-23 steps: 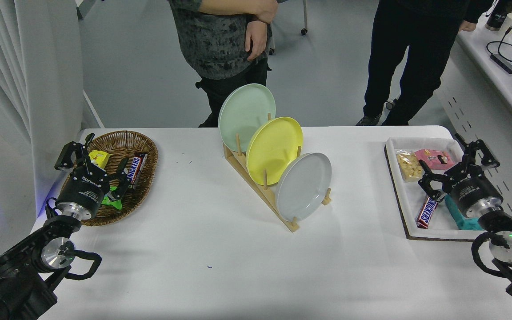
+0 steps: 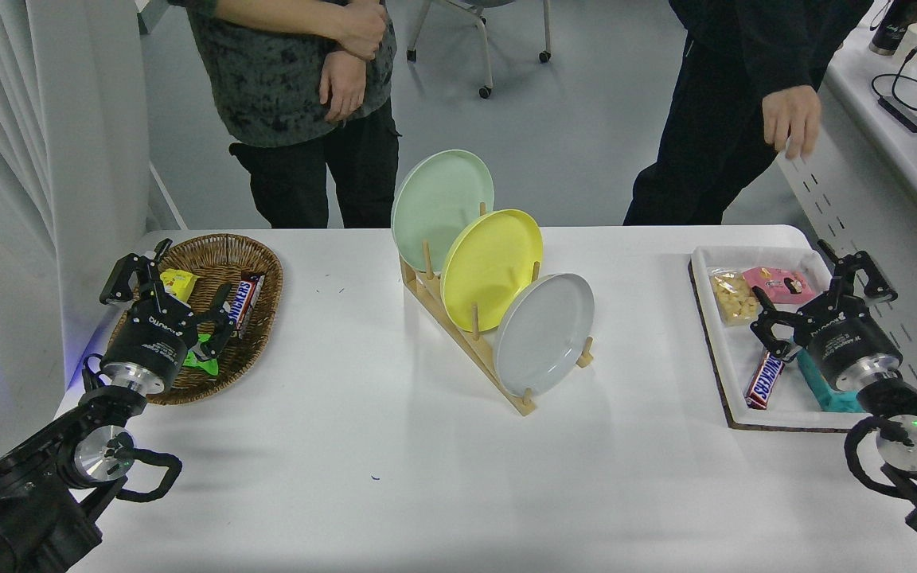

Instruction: Place the plate on the table

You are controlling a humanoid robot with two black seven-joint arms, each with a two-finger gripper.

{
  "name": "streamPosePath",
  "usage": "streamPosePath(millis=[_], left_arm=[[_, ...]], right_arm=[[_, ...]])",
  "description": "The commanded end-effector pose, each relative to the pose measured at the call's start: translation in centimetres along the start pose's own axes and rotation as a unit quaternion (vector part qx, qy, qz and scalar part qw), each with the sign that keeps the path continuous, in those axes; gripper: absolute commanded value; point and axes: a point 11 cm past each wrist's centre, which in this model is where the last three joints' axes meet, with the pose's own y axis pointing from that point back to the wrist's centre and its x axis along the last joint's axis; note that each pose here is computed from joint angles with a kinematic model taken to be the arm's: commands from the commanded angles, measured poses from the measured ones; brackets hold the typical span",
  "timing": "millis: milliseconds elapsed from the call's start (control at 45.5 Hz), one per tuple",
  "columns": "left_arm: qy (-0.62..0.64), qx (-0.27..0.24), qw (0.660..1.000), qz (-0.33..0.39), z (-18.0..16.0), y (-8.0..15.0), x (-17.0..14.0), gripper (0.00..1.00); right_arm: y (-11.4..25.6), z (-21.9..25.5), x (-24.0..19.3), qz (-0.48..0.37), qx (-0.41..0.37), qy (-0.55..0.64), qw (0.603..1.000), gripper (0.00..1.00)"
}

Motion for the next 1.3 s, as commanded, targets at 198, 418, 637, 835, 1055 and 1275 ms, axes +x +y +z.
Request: streamPosePath(millis=[198,418,637,835,1055,1275], left_arm=[[-0.001,0.000,1.000,0.000,0.0,0.0,0.0,0.98],[0.000,0.001,1.000,0.000,0.0,0.0,0.0,0.98],[-0.001,0.000,1.000,0.000,0.0,0.0,0.0,0.98],[-0.001,0.000,1.000,0.000,0.0,0.0,0.0,0.98],[-0.001,0.000,1.000,0.000,0.0,0.0,0.0,0.98],[-0.001,0.000,1.000,0.000,0.0,0.0,0.0,0.98]], right_arm=[[0.4,0.4,0.4,0.005,-0.004,-0.001,1.000,1.00],[0.5,0.5,0.5,0.005,-0.005,-0.001,1.000,1.00],[0.5,0.7,0.5,0.005,-0.009,0.001,1.000,1.00],[0.4,0.6,0.2,0.003,-0.007,-0.001,1.000,1.00],[-0.8,-0.2,-1.4,-0.022,-0.006,0.009,1.000,1.00],[-2.3,-1.2,-3.4,-0.062,-0.049,0.092,0.993,1.00]])
